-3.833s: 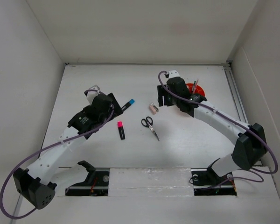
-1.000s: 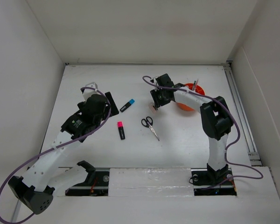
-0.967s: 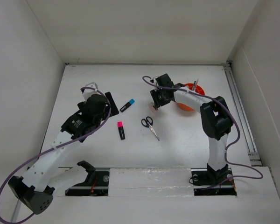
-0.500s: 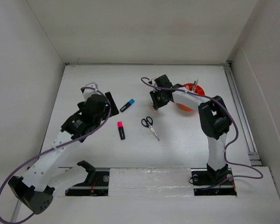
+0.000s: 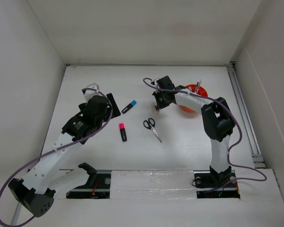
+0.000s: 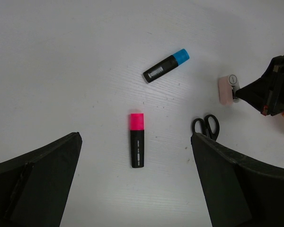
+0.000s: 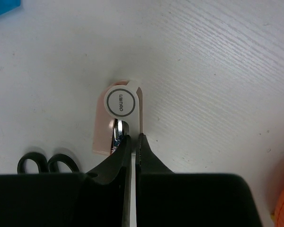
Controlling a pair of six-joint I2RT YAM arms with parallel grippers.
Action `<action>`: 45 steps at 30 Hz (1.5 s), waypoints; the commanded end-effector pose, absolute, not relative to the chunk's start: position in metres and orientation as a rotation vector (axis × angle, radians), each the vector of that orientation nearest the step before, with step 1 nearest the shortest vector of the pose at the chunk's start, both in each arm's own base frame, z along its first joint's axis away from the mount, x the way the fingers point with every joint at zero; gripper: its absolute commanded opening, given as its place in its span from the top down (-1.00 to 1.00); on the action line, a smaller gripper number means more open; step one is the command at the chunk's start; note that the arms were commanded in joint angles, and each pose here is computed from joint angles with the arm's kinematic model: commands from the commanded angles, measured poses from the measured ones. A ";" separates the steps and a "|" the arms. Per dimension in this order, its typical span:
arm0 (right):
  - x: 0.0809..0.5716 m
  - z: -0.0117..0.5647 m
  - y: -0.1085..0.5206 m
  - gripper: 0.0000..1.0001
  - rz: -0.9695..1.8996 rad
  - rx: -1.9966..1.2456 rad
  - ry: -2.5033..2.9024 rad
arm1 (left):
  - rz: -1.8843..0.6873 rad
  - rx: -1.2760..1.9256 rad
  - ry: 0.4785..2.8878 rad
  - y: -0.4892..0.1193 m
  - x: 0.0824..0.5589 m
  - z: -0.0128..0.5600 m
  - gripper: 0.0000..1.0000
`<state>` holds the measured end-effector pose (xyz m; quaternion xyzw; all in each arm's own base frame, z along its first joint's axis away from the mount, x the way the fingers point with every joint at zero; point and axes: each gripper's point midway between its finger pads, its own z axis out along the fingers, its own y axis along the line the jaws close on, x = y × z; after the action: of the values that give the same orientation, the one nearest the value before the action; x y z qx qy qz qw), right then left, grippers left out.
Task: Sort the stationery into containers
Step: Pick up the stapler from the center of the board, then place the stapler in the storage box.
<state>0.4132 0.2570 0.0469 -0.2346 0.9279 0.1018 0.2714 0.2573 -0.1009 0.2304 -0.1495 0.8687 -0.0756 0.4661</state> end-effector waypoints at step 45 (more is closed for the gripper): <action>0.383 0.229 -0.043 1.00 0.023 0.697 1.937 | -0.231 -0.351 2.083 -0.099 0.253 0.242 -1.00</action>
<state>0.3720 -0.0354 0.2142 0.2695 0.8333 0.0131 0.4825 0.2529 -0.0997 0.2364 -0.1465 0.8635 -0.0872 0.4746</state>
